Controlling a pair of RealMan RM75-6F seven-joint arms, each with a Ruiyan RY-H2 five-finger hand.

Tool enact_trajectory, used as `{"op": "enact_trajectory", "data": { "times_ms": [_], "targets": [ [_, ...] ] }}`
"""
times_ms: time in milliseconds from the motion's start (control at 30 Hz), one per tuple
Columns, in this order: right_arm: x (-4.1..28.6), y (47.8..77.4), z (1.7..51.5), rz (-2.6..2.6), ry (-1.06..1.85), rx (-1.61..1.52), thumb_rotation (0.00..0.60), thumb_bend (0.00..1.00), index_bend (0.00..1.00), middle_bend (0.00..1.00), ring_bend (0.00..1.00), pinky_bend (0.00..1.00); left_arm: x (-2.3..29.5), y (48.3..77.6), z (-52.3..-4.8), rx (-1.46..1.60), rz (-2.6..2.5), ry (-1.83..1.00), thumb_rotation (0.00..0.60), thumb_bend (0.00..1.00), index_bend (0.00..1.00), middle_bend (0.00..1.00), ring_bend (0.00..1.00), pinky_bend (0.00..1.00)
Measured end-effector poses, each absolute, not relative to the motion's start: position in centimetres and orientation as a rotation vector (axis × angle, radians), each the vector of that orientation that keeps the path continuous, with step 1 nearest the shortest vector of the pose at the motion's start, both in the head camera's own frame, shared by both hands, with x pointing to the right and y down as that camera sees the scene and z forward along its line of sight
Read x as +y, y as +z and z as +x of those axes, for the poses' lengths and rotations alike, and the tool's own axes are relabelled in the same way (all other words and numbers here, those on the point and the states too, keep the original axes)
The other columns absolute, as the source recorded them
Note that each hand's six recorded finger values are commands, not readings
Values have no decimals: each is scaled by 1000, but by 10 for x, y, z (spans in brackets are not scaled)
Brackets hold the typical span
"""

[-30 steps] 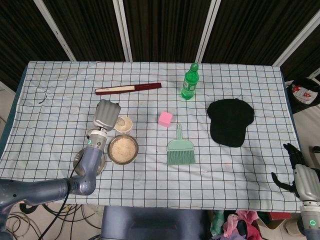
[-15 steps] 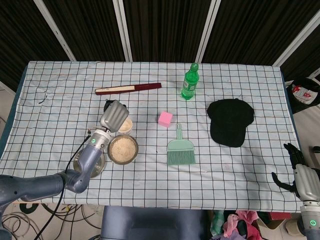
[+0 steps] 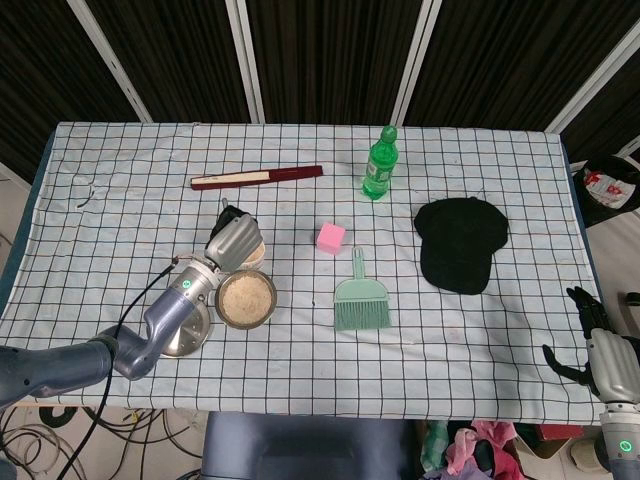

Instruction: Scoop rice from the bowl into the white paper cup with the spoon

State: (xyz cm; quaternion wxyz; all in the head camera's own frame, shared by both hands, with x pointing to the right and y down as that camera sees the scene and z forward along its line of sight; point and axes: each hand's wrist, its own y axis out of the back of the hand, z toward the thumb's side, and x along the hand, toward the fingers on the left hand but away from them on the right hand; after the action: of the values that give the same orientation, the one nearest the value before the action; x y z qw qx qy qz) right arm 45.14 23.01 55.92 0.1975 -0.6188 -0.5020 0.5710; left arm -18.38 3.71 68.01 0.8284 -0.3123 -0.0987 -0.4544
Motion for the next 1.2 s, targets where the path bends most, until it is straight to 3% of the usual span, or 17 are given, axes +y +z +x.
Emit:
{"op": "enact_trajectory", "data": {
  "times_ms": [500,900,1200],
  "targets": [
    [231,559,451,-1737,1599,-1405,600,303,61,0,0,211,40,678,-190,-214,-656,-960,600,399,637,1000,1000,1000],
    [231,559,451,-1735,1595,-1406,600,303,62,0,0,210,38,663,-190,22,-846,-1105,600,399,637,1000,1000,1000],
    [230,559,451,-1735,1595,-1403,600,303,62,0,0,210,57,645,-214,191,-1049,-1202,600,396,635,1000,1000,1000]
  ]
}}
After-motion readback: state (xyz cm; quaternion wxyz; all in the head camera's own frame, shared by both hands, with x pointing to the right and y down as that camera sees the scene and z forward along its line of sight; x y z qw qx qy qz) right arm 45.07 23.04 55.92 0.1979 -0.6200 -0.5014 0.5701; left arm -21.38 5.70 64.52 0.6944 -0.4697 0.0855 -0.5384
